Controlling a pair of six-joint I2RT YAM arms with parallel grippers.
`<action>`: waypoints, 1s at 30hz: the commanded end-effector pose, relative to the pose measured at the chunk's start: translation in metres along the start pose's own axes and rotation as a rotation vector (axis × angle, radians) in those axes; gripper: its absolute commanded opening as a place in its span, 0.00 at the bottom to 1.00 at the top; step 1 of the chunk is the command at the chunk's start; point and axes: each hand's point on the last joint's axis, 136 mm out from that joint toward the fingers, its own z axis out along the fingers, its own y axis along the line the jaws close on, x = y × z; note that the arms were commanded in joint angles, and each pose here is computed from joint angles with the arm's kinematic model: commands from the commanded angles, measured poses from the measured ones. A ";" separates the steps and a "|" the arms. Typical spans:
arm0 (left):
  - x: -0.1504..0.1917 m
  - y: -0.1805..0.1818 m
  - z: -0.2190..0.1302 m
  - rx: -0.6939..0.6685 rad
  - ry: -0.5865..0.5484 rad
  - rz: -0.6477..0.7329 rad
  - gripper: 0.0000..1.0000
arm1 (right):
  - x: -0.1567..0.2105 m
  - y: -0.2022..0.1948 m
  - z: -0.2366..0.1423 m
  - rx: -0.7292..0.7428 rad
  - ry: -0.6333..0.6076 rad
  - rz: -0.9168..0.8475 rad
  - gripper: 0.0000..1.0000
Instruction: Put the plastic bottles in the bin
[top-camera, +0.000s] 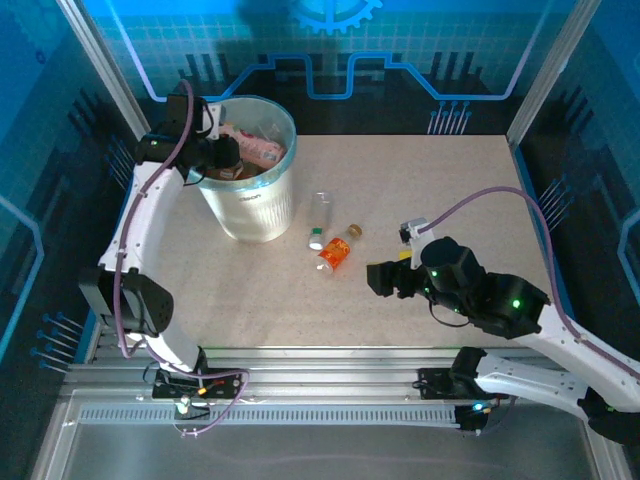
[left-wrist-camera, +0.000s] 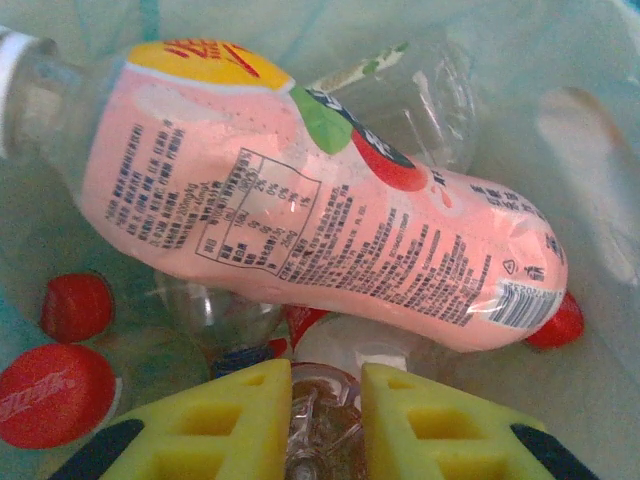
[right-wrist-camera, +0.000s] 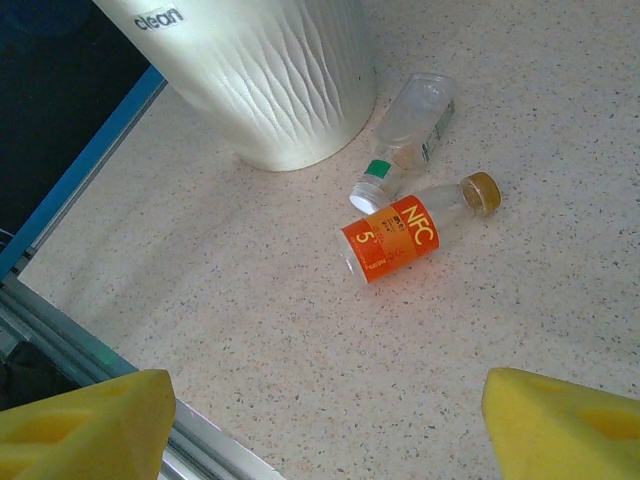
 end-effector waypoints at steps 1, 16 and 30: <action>0.021 -0.002 0.008 0.022 0.112 -0.032 0.26 | -0.001 0.001 0.004 0.012 -0.006 0.003 0.82; -0.032 -0.029 -0.086 0.094 -0.176 -0.018 0.43 | -0.006 -0.010 0.049 0.235 0.073 0.050 0.93; 0.079 -0.097 -0.170 0.400 -0.497 0.262 0.60 | 0.014 -0.018 0.170 0.570 0.181 0.132 0.97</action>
